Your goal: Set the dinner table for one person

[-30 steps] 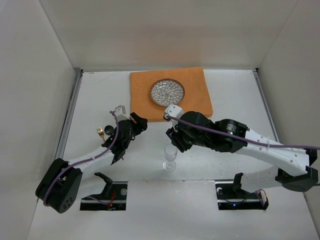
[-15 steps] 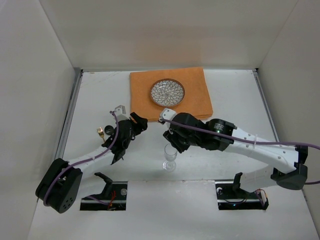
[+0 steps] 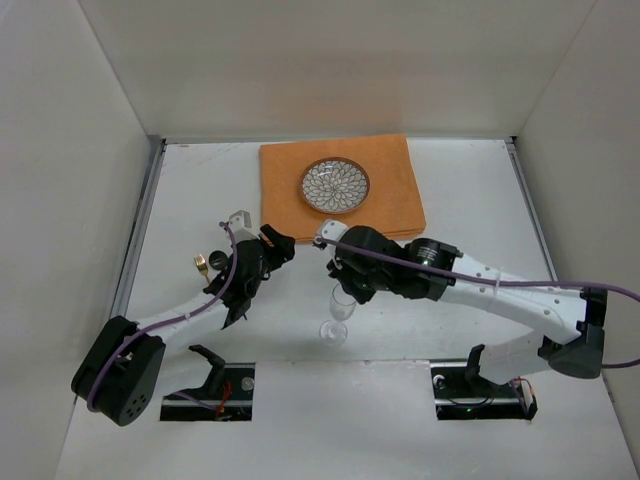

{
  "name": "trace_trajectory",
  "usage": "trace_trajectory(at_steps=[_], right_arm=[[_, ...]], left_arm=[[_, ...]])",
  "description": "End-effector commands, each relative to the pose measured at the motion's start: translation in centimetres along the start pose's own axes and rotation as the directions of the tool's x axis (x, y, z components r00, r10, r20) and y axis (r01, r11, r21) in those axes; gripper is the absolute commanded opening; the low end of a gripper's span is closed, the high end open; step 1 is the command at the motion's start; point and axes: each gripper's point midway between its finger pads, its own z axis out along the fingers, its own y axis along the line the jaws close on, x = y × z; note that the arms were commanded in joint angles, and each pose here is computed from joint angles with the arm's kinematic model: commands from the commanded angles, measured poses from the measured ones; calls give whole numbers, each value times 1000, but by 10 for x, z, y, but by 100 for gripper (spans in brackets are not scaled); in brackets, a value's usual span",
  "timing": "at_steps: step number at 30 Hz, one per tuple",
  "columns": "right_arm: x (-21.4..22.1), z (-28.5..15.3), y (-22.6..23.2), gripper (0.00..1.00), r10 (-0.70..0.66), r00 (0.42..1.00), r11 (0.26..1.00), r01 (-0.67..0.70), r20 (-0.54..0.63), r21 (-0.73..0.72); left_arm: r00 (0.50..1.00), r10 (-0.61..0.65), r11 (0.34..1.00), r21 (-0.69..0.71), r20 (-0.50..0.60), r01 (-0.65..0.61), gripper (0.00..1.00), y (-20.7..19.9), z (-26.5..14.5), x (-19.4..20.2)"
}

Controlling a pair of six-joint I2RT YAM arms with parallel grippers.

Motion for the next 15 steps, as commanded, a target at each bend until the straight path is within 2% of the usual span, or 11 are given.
trace_trajectory(at_steps=[1, 5, 8, 12, 15], right_arm=[[-52, -28, -24, 6, 84, 973, 994, -96, 216, 48], [-99, -65, -58, 6, 105, 905, 981, -163, 412, 107], [-137, -89, -102, 6, 111, 827, 958, -237, 552, 162], [-167, -110, -192, 6, 105, 774, 885, -359, 624, 296], [-179, -110, -263, 5, 138, 761, 804, -459, 633, 377]], left_arm=[[1000, -8, 1000, 24, 28, 8, 60, -5, 0, -5], [1000, -13, 1000, 21, 20, 12, 61, -4, 1, -3], [1000, -12, 1000, 22, 24, 12, 61, -5, 1, -4], [1000, -15, 999, 40, 18, 14, 62, -11, -1, -4], [1000, -8, 999, 54, -4, 8, 62, -16, 0, 0]])
